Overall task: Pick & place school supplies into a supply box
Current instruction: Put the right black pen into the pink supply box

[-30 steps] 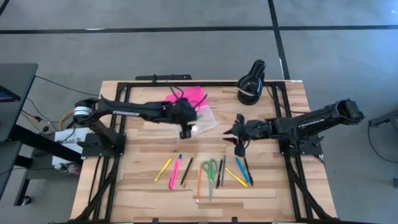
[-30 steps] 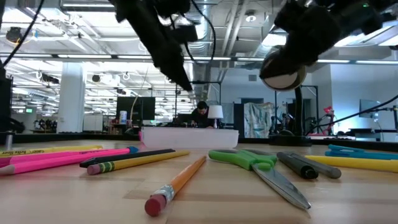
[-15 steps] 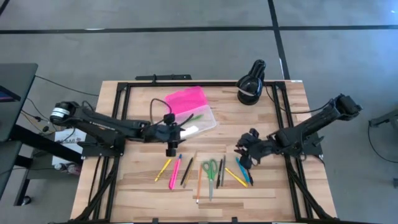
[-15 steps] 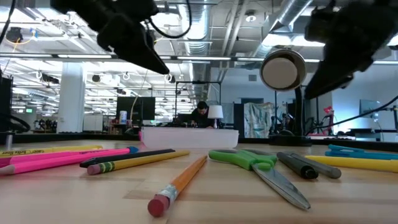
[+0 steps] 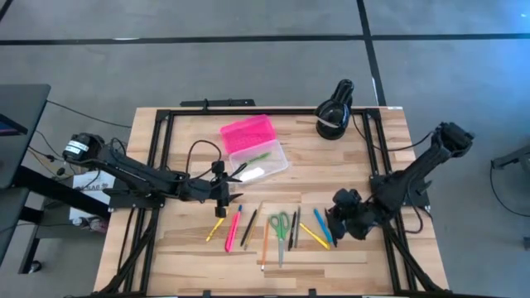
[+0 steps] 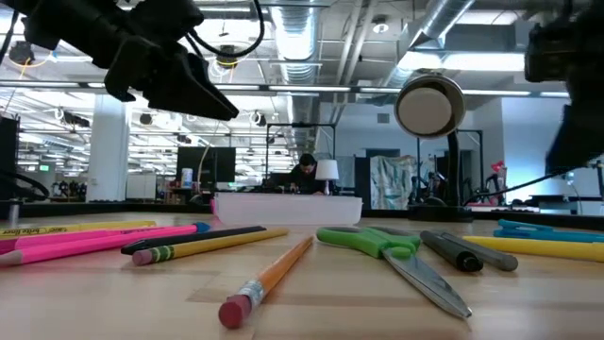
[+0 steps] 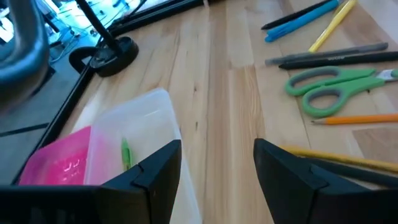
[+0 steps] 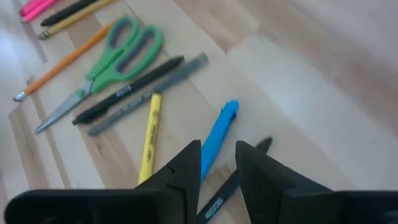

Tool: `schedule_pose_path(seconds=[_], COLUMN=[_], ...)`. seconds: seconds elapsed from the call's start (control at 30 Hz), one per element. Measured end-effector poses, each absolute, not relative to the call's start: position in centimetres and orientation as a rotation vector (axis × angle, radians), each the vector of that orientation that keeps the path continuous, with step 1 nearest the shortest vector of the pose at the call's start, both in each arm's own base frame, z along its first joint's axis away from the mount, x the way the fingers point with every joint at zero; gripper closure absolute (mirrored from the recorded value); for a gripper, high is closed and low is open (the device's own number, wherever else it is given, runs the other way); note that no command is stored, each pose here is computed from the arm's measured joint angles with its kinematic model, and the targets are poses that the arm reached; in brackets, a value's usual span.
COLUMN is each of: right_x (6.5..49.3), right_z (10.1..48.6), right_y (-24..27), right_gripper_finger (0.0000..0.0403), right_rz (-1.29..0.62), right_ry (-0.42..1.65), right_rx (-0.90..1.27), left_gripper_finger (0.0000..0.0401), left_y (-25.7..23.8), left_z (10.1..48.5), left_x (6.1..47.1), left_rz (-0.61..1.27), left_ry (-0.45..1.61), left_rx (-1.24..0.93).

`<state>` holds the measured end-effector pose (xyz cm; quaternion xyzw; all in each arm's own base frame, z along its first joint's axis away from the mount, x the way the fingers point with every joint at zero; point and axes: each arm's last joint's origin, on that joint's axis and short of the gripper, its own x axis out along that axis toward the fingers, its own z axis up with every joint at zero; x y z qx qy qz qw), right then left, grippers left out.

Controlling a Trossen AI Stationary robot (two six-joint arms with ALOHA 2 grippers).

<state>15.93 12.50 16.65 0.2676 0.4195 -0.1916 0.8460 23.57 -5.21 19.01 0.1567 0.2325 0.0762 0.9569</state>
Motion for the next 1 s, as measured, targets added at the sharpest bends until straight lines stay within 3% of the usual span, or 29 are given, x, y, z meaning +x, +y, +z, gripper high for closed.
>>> schedule_pose_path(seconds=[0.2,1.0], right_x=[16.0,18.4], right_z=[14.5,12.8], right_y=[13.5,13.8], right_gripper_finger=[0.0329,0.0331], right_rz=[-0.463,-0.542], right_ry=[1.015,1.256], right_rx=[0.598,0.633], left_gripper_finger=[0.0204,0.0204], left_y=[-5.3,-5.3], left_z=[19.0,19.1], left_x=[23.6,23.6], left_rz=[0.156,0.161], left_ry=[0.470,0.464], left_rx=[0.323,0.318])
